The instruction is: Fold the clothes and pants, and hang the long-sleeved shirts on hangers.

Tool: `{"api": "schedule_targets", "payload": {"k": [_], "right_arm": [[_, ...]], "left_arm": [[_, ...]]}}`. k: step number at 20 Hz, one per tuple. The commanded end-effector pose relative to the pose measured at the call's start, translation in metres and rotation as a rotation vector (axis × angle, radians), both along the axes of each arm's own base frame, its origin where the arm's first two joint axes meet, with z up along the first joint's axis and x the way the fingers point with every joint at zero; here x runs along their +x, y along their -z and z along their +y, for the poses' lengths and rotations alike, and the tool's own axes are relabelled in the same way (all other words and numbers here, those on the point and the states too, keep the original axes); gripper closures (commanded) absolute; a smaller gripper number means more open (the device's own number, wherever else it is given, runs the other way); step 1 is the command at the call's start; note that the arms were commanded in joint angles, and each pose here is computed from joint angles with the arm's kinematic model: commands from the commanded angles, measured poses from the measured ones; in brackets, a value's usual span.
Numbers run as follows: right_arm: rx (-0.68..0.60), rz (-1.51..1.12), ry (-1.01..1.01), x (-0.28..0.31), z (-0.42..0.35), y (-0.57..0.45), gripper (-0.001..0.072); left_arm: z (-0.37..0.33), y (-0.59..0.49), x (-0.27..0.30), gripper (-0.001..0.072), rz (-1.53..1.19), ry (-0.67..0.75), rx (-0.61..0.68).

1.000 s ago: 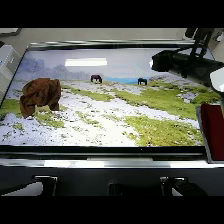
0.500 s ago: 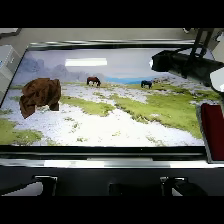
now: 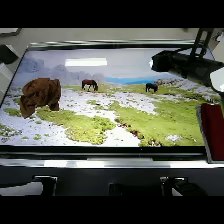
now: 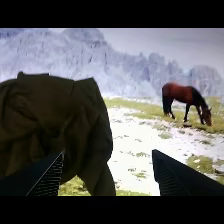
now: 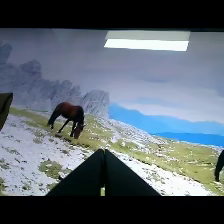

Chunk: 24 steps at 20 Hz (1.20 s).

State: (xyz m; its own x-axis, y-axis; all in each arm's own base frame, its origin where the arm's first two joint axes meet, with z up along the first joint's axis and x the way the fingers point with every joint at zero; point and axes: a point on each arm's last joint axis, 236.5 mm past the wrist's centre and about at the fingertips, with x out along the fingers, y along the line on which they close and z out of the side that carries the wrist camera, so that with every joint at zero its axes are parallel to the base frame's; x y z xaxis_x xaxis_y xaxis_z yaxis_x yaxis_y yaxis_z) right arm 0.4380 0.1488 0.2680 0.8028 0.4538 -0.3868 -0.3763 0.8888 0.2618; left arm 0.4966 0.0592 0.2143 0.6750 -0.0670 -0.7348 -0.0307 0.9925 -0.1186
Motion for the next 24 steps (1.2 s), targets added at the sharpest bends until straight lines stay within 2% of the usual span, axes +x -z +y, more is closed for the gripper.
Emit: {"api": "schedule_targets", "payload": {"k": [1, 3, 6, 10, 13, 17, 18, 20, 21, 22, 23, 24], "right_arm": [[-0.009, 0.018, -0.011, -0.003, 0.001, 0.004, 0.0674], [-0.02, 0.043, -0.022, -0.007, 0.002, 0.01, 0.0674], [-0.04, 0.087, -0.041, -0.014, 0.004, 0.02, 0.0674], [-0.062, 0.13, -0.06, -0.021, 0.004, 0.03, 0.0674], [-0.063, 0.131, -0.06, -0.021, 0.004, 0.03, 0.0674], [-0.063, 0.132, -0.06, -0.021, 0.004, 0.03, 0.0674], [-0.064, 0.132, -0.06, -0.021, 0.004, 0.03, 0.0674], [-0.07, 0.132, -0.058, -0.021, 0.003, 0.031, 0.0674], [-0.07, 0.131, -0.058, -0.021, 0.003, 0.031, 0.0674], [-0.07, 0.13, -0.057, -0.021, 0.003, 0.031, 0.0674], [-0.07, 0.131, -0.057, -0.02, 0.003, 0.031, 0.0674], [-0.07, 0.13, -0.057, -0.021, 0.003, 0.031, 0.0674]], "left_arm": [[0.008, 0.084, 0.025, 0.0077, 0.177, -0.013, 0.044], [0.001, 0.134, 0.041, 0.0014, 0.251, 0.009, 0.058], [-0.013, 0.208, 0.049, 0.0016, 0.383, 0.064, 0.082], [-0.005, 0.262, 0.053, 0.0017, 0.467, 0.069, 0.164], [0.021, 0.274, 0.052, 0.0021, 0.488, -0.032, 0.226], [0.025, 0.277, 0.066, 0.003, 0.436, -0.038, 0.237], [0.025, 0.28, 0.067, 0.0077, 0.439, -0.037, 0.237], [0.026, 0.286, 0.065, 0.0398, 0.453, -0.037, 0.236], [0.027, 0.288, 0.065, 0.0479, 0.455, -0.039, 0.235], [0.029, 0.289, 0.064, 0.0491, 0.458, -0.041, 0.234], [0.029, 0.288, 0.061, 0.0702, 0.472, -0.042, 0.233], [0.028, 0.285, 0.057, 0.0692, 0.486, -0.041, 0.233]]}}
